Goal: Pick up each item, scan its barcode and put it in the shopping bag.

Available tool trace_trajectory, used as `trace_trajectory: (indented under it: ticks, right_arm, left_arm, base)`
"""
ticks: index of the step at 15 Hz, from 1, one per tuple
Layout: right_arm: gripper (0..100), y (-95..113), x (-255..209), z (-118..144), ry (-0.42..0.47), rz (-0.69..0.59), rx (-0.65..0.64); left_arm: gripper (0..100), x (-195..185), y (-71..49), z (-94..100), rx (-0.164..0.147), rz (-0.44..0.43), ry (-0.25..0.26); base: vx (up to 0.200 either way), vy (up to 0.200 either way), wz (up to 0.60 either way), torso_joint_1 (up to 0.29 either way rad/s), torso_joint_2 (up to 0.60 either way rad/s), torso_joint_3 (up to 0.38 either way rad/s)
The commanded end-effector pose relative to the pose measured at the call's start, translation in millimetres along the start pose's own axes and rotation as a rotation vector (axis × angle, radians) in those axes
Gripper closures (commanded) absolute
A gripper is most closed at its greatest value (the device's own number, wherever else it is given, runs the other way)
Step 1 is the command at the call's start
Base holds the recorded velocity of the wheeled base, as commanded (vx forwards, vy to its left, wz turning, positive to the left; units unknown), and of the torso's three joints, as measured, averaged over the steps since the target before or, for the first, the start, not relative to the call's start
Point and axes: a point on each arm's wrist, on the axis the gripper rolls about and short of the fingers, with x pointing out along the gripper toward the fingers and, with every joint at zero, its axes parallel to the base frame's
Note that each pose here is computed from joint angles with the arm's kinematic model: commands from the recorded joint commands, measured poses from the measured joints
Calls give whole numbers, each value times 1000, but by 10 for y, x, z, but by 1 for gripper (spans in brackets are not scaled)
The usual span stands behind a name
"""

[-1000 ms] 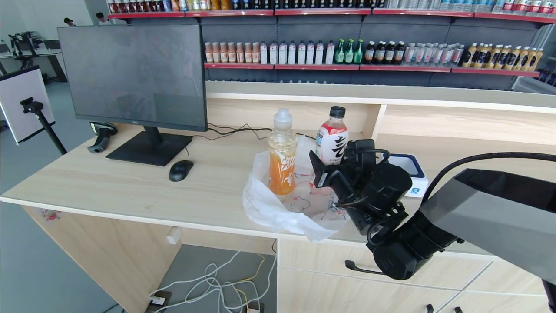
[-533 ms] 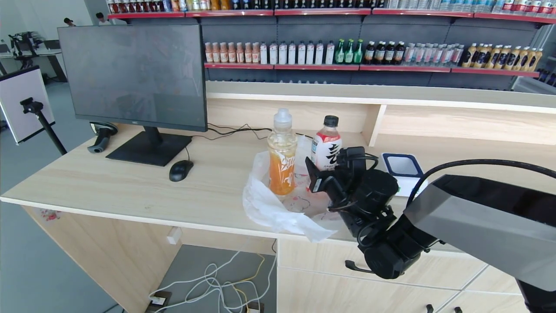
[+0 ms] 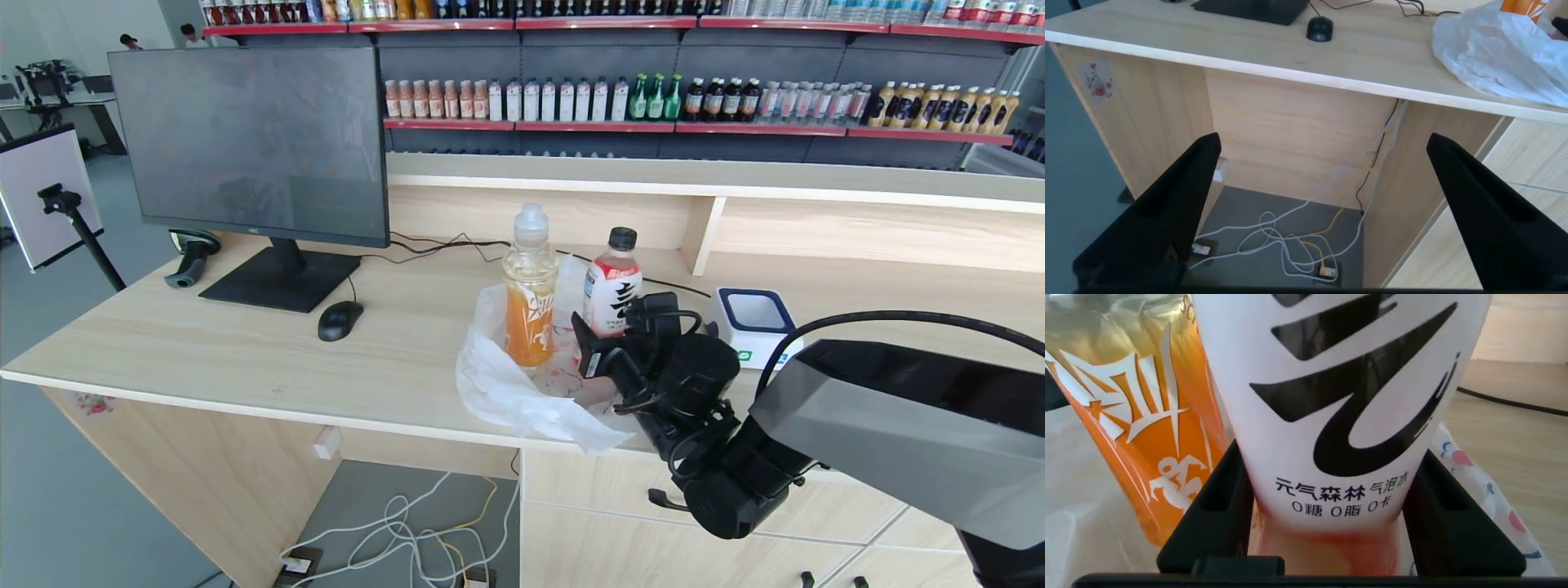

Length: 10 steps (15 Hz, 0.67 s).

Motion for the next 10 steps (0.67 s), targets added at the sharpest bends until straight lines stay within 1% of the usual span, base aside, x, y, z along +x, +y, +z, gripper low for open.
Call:
trace_trajectory:
  ticks: [1, 5, 7, 9, 10]
  right_arm:
    - [100, 43, -22, -18, 9, 12, 3]
    - [100, 55, -27, -1, 6, 15, 4]
    - [100, 107, -55, 5, 10, 28, 6]
    - [100, 205, -107, -24, 25, 54, 5]
    - [100, 207, -122, -37, 32, 55, 4]
  left_arm:
    - [0, 1, 0, 1, -1, 0, 1]
    - [0, 1, 0, 1, -3, 0, 1]
    - [0, 1, 0, 1, -4, 0, 1]
    - [0, 1, 0, 1, -4, 0, 1]
    - [0, 1, 0, 1, -4, 0, 1]
  base:
    - [0, 0, 0, 0, 0, 0]
    - [0, 0, 0, 0, 0, 0]
    - [0, 0, 0, 0, 0, 0]
    - [0, 0, 0, 0, 0, 0]
    - [0, 0, 0, 0, 0, 0]
